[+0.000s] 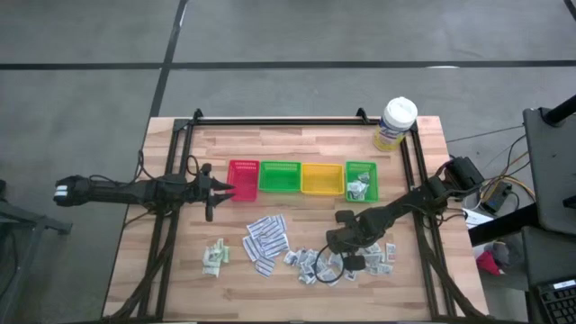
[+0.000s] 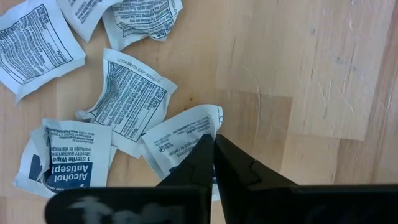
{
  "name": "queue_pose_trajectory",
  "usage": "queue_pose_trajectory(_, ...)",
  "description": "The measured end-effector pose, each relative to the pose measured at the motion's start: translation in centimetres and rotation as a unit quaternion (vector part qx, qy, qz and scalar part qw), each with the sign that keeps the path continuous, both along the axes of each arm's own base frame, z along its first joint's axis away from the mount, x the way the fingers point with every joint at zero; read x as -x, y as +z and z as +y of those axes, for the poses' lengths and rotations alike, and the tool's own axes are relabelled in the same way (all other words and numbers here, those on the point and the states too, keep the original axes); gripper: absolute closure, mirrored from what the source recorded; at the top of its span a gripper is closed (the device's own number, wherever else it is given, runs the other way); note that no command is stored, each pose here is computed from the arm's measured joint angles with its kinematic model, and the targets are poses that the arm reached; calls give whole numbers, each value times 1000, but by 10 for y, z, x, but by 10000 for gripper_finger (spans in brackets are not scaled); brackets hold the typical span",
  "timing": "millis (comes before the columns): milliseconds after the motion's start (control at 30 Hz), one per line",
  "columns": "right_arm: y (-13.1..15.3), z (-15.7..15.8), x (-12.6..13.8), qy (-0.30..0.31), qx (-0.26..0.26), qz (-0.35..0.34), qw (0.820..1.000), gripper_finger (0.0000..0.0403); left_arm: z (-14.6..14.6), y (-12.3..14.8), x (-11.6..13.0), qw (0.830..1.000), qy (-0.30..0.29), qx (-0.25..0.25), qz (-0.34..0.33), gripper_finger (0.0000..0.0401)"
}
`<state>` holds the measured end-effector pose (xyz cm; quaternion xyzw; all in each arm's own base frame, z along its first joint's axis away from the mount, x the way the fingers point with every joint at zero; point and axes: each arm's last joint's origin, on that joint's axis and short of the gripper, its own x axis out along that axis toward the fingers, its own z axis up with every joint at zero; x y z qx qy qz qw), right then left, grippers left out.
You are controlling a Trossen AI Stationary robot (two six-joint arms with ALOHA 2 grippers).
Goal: Pick & Place First Aid Supplies
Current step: Put the blue alcohol pad into the right green bin
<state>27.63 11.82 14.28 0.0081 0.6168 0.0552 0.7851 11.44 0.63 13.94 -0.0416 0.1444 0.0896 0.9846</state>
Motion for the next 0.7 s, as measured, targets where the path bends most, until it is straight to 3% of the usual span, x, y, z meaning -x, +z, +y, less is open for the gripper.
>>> queue_pose_trajectory(467, 0, 0, 0, 0, -1, -2, 1000, 393, 0, 0, 0, 1000, 0, 0, 0, 288)
queue_pose_trajectory(700, 0, 0, -1, 0, -2, -4, 1000, 362, 0, 0, 0, 1000, 0, 0, 0, 288)
